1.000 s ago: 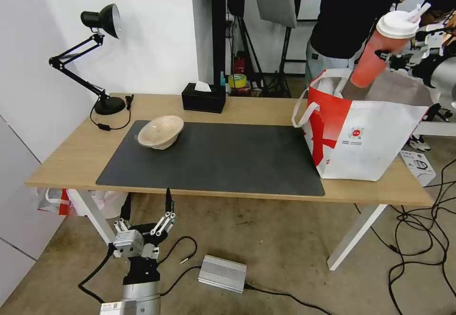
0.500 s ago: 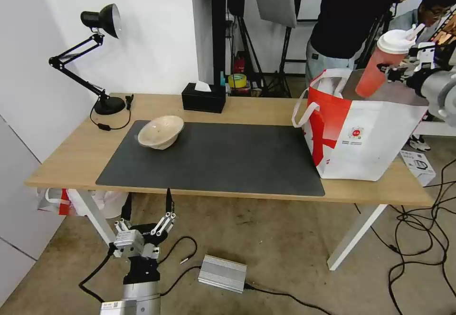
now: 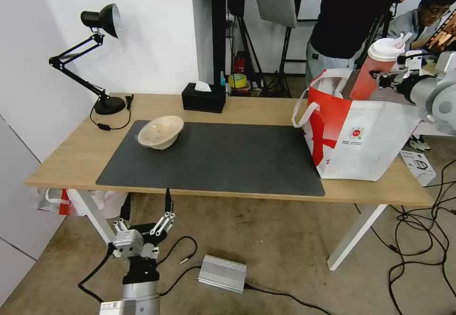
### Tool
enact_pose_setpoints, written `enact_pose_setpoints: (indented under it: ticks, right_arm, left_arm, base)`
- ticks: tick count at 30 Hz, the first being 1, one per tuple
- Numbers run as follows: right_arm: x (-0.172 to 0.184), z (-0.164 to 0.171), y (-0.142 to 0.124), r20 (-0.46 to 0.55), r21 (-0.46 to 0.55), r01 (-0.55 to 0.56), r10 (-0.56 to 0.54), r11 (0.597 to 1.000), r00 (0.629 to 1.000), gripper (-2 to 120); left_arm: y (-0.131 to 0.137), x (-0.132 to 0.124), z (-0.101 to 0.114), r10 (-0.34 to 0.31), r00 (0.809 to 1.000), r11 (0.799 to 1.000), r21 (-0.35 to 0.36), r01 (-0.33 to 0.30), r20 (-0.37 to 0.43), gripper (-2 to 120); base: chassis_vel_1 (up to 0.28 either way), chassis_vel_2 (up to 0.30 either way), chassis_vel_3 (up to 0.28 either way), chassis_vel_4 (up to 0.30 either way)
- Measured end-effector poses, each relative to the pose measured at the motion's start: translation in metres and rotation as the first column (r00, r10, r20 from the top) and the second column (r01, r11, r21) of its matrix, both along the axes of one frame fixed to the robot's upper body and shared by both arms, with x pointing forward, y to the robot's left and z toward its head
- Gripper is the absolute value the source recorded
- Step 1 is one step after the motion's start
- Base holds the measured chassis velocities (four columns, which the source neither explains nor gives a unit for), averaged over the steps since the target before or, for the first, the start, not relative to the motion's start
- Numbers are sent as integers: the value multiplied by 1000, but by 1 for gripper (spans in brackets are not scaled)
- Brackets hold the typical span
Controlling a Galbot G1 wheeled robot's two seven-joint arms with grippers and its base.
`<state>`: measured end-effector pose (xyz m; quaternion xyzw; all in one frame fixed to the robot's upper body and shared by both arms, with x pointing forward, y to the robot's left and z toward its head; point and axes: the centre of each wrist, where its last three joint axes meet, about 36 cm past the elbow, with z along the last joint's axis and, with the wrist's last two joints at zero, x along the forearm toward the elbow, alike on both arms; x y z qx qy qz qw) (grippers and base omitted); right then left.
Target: Pick up the trash from the table and place it into the takeout bag.
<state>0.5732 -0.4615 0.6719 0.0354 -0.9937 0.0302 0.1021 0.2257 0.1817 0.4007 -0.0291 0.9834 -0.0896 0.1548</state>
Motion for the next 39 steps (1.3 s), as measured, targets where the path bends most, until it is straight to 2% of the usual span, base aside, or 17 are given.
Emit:
enact_pose_setpoints:
  ticks: [3, 4, 7, 9, 13, 14, 18, 19, 21, 29, 34, 39]
  right_arm:
    - [-1, 0, 2, -1, -3, -5, 5, 1000, 1000, 34]
    - [-1, 0, 2, -1, -3, -5, 5, 1000, 1000, 34]
    - [0, -1, 4, -6, -5, -9, 9, 1000, 1000, 49]
    - [0, -2, 5, -6, -6, -11, 11, 1000, 1000, 52]
    - [2, -5, 10, -7, -16, -16, 16, 1000, 1000, 71]
    - [2, -5, 10, -7, -16, -16, 16, 1000, 1000, 71]
    - [4, -5, 13, -4, -22, -23, 23, 1000, 1000, 89]
    - [4, -5, 13, -4, -22, -23, 23, 1000, 1000, 89]
    - [4, -3, 15, 0, -24, -27, 27, 999, 1000, 97]
    - [1, -2, 22, 16, -30, -40, 41, 999, 999, 100]
    - [-17, 7, 31, 59, -39, -73, 75, 997, 995, 100]
    - [-40, 12, 52, 145, -48, -122, 128, 991, 981, 100]
  left_arm:
    - [-1, 0, 0, 0, 1000, 1000, -2, 0, 1, 100]
    - [-1, 0, 0, 0, 1000, 1000, -2, 0, 1, 100]
    - [-1, 1, -1, 0, 1000, 1000, -2, 0, 0, 100]
    - [-1, 1, -1, 0, 1000, 1000, -2, 0, -1, 100]
    - [0, 2, -2, 3, 1000, 1000, 1, -3, 0, 100]
    - [0, 2, -2, 3, 1000, 1000, 1, -3, 0, 100]
    - [1, 3, -1, 5, 1000, 1000, 1, -5, 2, 100]
    - [1, 3, -1, 5, 1000, 1000, 1, -5, 2, 100]
    - [1, 2, 0, 6, 1000, 1000, 1, -6, 2, 100]
    - [1, 2, 0, 6, 1000, 1000, -1, -6, 0, 100]
    - [1, 1, 0, 6, 1000, 1000, 0, -6, -2, 100]
    - [1, 1, 0, 7, 1000, 1000, 1, -7, -2, 100]
  base:
    - [0, 0, 0, 0]
    - [0, 0, 0, 0]
    - [0, 0, 0, 0]
    - [0, 0, 0, 0]
    - [0, 0, 0, 0]
    - [0, 0, 0, 0]
    - [0, 0, 0, 0]
    - [0, 0, 0, 0]
    - [0, 0, 0, 0]
    - [0, 0, 0, 0]
    - [0, 0, 0, 0]
    - [0, 0, 0, 0]
